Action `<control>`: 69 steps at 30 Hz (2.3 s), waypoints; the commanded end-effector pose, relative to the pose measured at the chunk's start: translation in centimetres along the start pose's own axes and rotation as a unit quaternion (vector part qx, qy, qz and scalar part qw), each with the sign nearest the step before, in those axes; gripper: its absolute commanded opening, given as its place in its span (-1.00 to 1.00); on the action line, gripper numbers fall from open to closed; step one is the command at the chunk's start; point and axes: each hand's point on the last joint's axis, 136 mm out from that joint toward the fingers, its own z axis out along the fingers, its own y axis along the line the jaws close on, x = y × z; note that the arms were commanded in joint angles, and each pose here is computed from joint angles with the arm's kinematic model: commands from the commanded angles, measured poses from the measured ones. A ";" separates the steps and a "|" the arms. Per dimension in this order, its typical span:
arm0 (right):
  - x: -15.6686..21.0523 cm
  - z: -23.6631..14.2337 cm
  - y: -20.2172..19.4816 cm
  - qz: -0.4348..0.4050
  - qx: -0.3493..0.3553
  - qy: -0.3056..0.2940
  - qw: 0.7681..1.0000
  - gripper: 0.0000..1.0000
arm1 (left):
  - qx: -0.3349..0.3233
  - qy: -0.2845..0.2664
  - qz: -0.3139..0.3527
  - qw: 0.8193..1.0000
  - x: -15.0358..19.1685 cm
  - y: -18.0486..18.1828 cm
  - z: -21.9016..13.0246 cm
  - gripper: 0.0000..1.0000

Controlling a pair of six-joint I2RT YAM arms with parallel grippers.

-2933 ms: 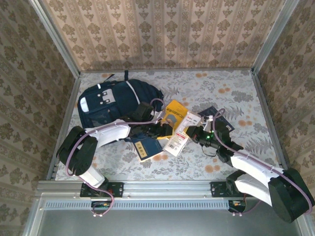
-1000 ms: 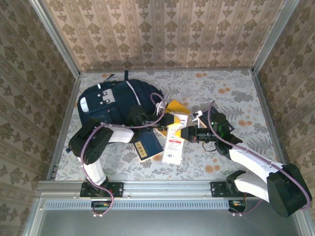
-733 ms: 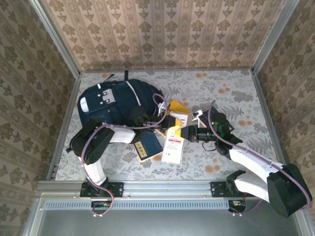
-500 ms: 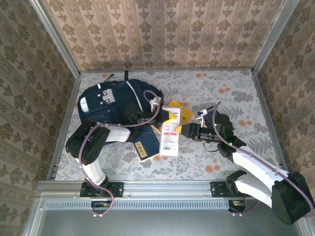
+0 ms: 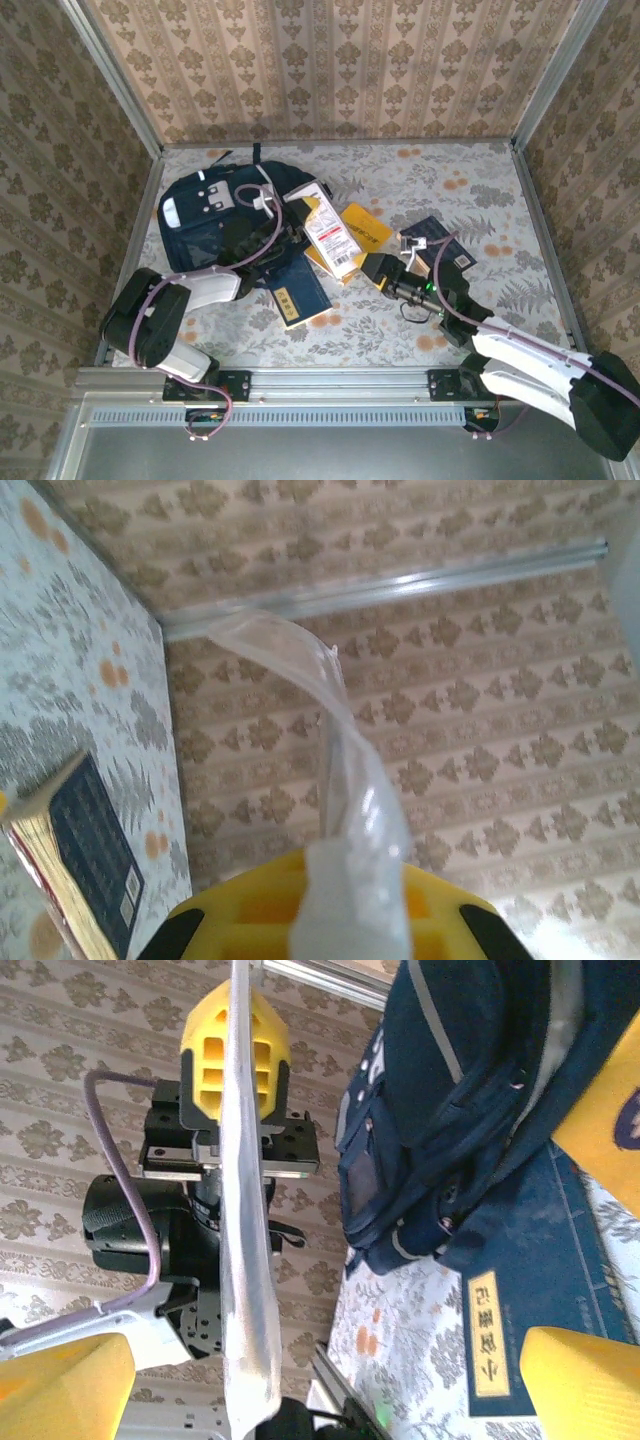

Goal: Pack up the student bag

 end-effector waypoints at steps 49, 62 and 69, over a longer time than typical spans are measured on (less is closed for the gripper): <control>-4.2 3.7 1.5 -0.010 0.028 -0.111 0.993 -0.89 | -0.089 -0.065 0.065 0.992 -2.6 2.3 -1.9 -0.01; -5.7 -1.8 -3.5 -0.054 0.126 -0.138 0.981 -0.88 | -0.369 -0.047 0.180 0.911 -10.8 4.6 -6.9 0.02; -5.7 -2.6 -4.2 -0.050 0.125 -0.131 0.982 -0.88 | -0.397 0.038 0.150 0.904 -12.7 8.5 -4.5 -0.03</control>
